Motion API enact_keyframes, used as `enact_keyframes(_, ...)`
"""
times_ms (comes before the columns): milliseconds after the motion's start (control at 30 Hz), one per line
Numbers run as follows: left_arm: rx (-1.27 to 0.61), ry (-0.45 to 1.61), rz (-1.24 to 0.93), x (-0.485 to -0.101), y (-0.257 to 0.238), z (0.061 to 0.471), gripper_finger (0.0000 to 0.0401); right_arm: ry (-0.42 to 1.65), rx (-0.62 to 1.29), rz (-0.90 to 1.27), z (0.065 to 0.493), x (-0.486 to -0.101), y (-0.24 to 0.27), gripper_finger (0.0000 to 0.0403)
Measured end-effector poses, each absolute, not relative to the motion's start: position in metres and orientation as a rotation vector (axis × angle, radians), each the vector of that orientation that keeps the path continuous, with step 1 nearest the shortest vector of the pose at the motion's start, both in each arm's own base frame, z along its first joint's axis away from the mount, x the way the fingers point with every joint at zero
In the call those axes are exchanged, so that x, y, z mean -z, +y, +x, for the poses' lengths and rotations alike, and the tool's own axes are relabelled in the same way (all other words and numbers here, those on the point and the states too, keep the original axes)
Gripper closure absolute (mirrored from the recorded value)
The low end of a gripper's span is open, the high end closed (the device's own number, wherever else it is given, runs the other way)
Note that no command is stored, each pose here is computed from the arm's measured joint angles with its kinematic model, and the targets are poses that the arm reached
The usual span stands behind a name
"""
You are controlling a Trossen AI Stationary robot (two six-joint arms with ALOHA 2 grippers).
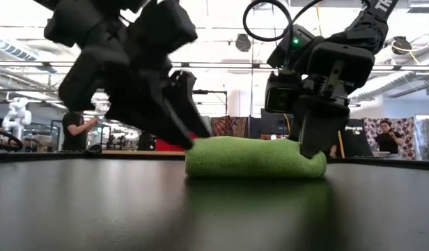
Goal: Roll towel
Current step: Roll the green towel
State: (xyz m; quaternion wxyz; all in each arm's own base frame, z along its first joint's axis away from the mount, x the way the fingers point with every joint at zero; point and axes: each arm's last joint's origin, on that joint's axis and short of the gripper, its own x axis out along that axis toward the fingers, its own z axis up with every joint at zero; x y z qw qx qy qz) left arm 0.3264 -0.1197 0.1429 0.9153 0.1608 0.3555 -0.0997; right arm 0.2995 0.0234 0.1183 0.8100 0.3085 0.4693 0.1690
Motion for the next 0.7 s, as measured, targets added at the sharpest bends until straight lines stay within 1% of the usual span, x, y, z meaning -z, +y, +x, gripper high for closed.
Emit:
enact_keyframes(200, 0.201, 0.787, 0.338, -0.124, -0.120, 0.328, 0.0143, 0.998, -0.357, 0.666, 0.300, -0.119, 0.023, 0.0399)
enact_keyframes(267, 0.156, 0.785, 0.334, -0.124, -0.119, 0.329, 0.0150, 0.999, -0.356, 0.669, 0.300, -0.119, 0.023, 0.0399)
enact_keyframes(333, 0.127, 0.780, 0.334, -0.124, -0.117, 0.330, 0.0166, 0.999, -0.356, 0.669, 0.300, -0.119, 0.023, 0.0399)
enact_keyframes(467, 0.128, 0.784, 0.322, -0.124, -0.113, 0.331, 0.0225, 1.000, -0.354, 0.672, 0.300, -0.119, 0.023, 0.0399)
enact_keyframes(567, 0.118, 0.788, 0.285, -0.124, -0.109, 0.332, 0.0282, 1.000, -0.352, 0.676, 0.300, -0.119, 0.023, 0.0399)
enact_keyframes(700, 0.117, 0.801, 0.182, -0.124, -0.102, 0.335, 0.0357, 1.000, -0.351, 0.675, 0.300, -0.119, 0.023, 0.0399)
